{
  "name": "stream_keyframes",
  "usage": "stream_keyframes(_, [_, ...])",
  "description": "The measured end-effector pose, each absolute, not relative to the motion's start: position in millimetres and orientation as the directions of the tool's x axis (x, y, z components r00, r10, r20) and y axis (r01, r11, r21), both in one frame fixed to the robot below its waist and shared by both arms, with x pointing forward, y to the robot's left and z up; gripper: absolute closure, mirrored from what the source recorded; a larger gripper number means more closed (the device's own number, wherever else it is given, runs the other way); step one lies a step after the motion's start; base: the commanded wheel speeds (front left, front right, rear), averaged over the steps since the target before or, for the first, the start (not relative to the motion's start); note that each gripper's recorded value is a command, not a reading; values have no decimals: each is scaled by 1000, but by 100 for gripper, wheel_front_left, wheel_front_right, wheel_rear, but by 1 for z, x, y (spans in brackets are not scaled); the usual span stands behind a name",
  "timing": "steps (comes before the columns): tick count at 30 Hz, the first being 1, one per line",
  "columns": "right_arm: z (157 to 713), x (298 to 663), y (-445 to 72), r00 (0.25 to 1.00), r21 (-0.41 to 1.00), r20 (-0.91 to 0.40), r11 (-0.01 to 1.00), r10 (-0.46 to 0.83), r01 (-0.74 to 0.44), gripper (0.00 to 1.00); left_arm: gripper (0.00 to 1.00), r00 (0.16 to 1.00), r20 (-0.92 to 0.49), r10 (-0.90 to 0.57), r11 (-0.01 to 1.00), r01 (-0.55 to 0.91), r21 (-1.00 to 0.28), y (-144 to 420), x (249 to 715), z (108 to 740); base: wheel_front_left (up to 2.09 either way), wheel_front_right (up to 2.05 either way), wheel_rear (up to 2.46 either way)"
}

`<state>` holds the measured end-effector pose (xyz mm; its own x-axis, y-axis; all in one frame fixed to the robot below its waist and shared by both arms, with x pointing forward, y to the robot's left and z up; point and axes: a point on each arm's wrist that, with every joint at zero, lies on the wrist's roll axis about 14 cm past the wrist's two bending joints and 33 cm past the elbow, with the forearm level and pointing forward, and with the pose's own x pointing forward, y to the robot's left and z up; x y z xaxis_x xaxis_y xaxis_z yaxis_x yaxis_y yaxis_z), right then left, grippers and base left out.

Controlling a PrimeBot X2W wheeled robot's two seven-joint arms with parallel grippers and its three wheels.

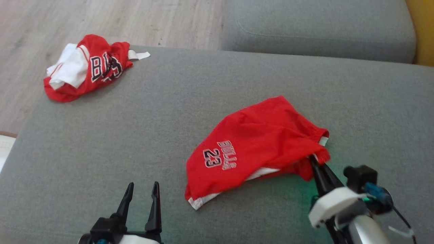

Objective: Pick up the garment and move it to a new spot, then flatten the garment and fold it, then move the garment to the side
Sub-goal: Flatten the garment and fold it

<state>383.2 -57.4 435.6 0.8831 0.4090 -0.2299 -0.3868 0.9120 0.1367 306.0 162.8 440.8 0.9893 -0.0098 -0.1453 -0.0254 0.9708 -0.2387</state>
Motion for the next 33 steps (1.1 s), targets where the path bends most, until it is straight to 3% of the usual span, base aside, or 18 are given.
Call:
stream_keyframes(5, [415,374,-80,884,118,-301,933,359,-339,100,0,986,-163,-32,969,-9,-246,156,310,436,0,0,0])
stream_keyframes(6, [413,374,-83,884,108,-307,936,353,-336,90,0,986,-165,-37,969,-5,-249,155,311,435,0,0,0])
stream_keyframes(7, [412,374,-86,885,100,-312,938,345,-331,86,0,985,-167,-44,968,1,-251,153,311,434,0,0,0])
stream_keyframes(10, [408,372,-95,889,95,-325,946,324,-310,85,0,984,-171,-55,967,10,-256,149,313,433,0,0,0])
stream_keyframes(13, [407,371,-102,894,91,-329,953,303,-289,75,0,982,-175,-66,965,18,-261,145,313,432,0,0,0])
stream_keyframes(14, [408,371,-105,898,86,-326,955,296,-284,64,0,982,-174,-73,965,25,-261,143,313,432,0,0,0])
stream_keyframes(16, [409,371,-110,905,79,-320,959,282,-271,0,0,982,-171,-81,966,35,-256,141,313,432,0,0,0])
stream_keyframes(27, [400,340,-148,924,64,-337,984,180,-168,0,0,972,-146,-186,952,141,-272,112,310,438,0,0,0])
stream_keyframes(33, [426,344,-170,963,34,-246,993,114,-109,0,0,941,-175,-289,928,231,-292,84,299,427,0,0,0])
